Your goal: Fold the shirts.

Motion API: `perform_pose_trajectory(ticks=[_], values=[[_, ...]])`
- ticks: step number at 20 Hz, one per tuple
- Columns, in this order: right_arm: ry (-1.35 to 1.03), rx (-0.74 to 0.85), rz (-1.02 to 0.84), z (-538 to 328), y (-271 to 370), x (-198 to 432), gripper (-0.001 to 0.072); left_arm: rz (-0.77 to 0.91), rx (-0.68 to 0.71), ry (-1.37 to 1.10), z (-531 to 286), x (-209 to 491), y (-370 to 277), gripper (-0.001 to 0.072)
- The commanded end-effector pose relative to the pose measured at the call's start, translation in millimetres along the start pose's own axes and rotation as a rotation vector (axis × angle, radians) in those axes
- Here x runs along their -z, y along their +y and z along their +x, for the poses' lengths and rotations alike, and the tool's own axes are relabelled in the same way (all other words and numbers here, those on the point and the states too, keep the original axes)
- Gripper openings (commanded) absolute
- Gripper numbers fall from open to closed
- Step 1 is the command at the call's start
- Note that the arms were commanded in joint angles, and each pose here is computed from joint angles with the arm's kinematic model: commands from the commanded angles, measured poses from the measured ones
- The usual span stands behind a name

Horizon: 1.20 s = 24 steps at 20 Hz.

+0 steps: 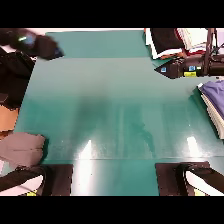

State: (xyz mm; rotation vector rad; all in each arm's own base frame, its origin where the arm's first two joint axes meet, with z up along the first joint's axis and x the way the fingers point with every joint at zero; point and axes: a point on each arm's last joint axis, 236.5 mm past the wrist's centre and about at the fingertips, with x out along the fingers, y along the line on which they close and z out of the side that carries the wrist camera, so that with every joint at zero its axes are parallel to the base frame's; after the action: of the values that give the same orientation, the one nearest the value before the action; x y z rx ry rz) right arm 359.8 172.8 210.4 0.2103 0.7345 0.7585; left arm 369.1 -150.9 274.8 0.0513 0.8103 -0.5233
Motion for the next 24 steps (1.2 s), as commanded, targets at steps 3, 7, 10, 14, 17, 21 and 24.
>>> perform_pose_trajectory(ticks=[3,7,10,14,17,21,24], values=[[0.0,-0.001,-0.001,-0.2,0.6,-0.3,0.0015,-0.145,-0.464,0.211,-69.3,142.9,100.3,0.003],[0.003,-0.002,-0.001,-0.2,1.0,0.6,0.0014,-0.332,-0.546,0.409,-47.2,263.8,124.0,0.0601],[0.003,-0.002,-0.001,-0.2,1.0,0.5,0.0015,-0.409,-0.547,0.575,-17.3,340.7,133.1,0.0599],[0.006,-0.003,-0.002,-0.2,1.2,1.2,0.0015,-0.45,-0.552,0.646,12.9,397.2,137.7,0.0599],[0.006,-0.004,-0.001,-0.1,1.3,1.4,0.0014,-0.476,-0.562,0.652,14.5,403.9,137.3,0.0597],[0.004,-0.003,-0.002,-0.3,1.3,0.8,0.0015,-0.496,-0.572,0.636,6.8,391.8,137.3,0.0028],[-0.034,0.002,-0.011,-4.3,3.4,-11.0,0.0014,-0.474,-0.573,0.4,-18.6,299.9,143.0,0.0027]])
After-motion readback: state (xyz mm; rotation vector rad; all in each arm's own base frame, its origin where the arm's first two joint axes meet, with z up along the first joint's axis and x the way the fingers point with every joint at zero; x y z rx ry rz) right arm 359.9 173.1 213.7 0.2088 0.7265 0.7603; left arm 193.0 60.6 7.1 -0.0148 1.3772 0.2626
